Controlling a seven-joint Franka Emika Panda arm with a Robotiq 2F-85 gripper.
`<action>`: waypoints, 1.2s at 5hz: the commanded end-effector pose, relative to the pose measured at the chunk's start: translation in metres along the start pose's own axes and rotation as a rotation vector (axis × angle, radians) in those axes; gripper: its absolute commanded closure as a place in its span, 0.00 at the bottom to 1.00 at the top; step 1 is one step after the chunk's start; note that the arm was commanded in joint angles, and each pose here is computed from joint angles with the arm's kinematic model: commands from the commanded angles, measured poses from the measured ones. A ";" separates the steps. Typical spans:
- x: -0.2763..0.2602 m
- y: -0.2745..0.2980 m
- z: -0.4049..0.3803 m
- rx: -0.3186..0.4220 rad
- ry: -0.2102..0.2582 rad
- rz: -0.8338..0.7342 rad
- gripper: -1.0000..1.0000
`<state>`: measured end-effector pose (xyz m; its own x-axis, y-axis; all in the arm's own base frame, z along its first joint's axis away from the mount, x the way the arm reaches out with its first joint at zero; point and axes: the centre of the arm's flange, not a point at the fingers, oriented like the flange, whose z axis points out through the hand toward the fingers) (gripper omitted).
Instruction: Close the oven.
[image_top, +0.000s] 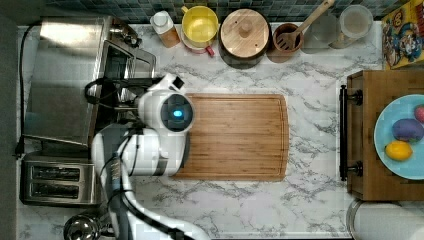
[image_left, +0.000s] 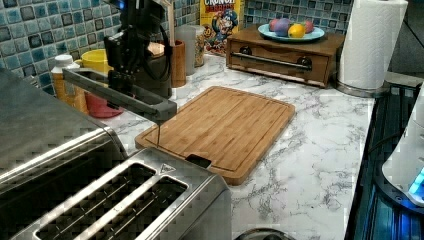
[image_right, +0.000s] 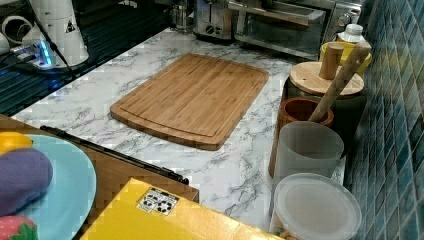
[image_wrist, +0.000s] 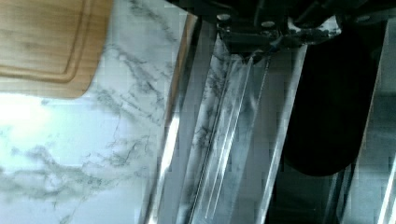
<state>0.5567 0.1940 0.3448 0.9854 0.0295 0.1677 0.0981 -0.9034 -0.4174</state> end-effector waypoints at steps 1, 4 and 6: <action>0.016 -0.261 -0.114 -0.083 0.384 -0.377 1.00; -0.016 -0.341 -0.190 -0.140 0.630 -0.404 1.00; -0.035 -0.368 -0.221 -0.261 0.642 -0.416 1.00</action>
<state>0.5138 0.3712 0.5095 0.8158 0.2513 0.5208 0.2497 -0.9655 0.0747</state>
